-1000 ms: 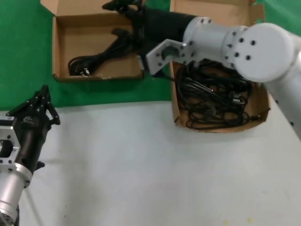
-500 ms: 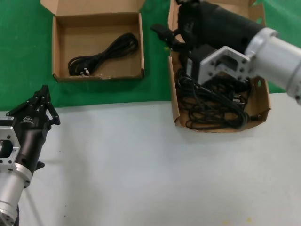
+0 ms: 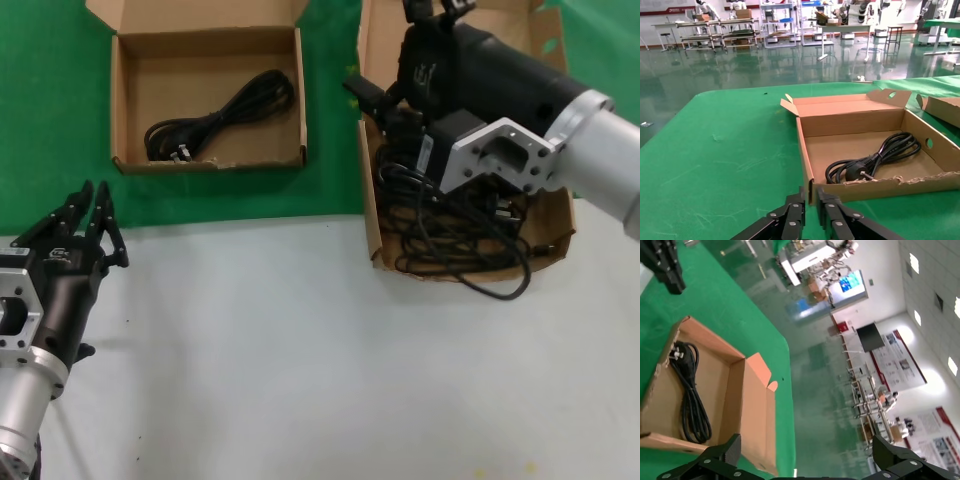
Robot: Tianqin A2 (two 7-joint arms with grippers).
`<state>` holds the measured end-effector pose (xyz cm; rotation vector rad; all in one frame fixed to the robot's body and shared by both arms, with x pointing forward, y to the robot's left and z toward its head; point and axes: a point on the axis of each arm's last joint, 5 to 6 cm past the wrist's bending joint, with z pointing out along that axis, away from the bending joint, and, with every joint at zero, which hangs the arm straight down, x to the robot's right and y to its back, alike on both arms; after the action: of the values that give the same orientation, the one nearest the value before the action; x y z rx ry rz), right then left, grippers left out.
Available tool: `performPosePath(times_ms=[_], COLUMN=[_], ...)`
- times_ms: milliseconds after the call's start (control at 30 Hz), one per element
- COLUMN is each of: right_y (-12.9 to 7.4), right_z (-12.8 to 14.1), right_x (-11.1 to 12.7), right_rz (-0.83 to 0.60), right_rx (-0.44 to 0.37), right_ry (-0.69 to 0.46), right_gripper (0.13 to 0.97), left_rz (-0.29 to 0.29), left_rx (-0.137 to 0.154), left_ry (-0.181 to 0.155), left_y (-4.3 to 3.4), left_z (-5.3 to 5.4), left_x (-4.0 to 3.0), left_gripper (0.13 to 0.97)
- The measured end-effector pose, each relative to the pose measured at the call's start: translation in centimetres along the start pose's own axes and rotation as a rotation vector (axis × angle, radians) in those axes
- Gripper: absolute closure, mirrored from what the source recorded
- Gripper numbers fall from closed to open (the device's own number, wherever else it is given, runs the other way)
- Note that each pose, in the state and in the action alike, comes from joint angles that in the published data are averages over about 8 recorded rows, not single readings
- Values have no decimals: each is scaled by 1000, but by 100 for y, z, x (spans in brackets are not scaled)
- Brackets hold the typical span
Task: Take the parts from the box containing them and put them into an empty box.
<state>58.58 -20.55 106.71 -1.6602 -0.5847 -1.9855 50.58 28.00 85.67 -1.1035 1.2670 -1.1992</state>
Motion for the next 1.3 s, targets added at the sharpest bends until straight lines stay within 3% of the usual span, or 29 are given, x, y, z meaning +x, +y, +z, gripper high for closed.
performPosePath(times_ms=[367, 500, 800, 1067, 1300], right_y=[41, 56, 87, 109, 124], right_z=[-111, -162, -294, -430, -565], right_x=[-260, -363, -603, -819, -1009], right_rz=[216, 300, 490, 655, 797], right_rx=[-38, -57, -110, -168, -227], right_ry=[31, 45, 76, 108, 139], right_gripper=[143, 138, 130, 130, 130], left_rz=[-2, -2, -4, -5, -7], left_rx=[-1, -1, -2, -3, -3], left_ry=[-2, -3, -6, -8, -9], left_y=[2, 3, 5, 7, 8], left_z=[-5, -7, -12, -16, -19], left_x=[0, 0, 0, 0, 0], left_gripper=[791, 791, 614, 401, 285])
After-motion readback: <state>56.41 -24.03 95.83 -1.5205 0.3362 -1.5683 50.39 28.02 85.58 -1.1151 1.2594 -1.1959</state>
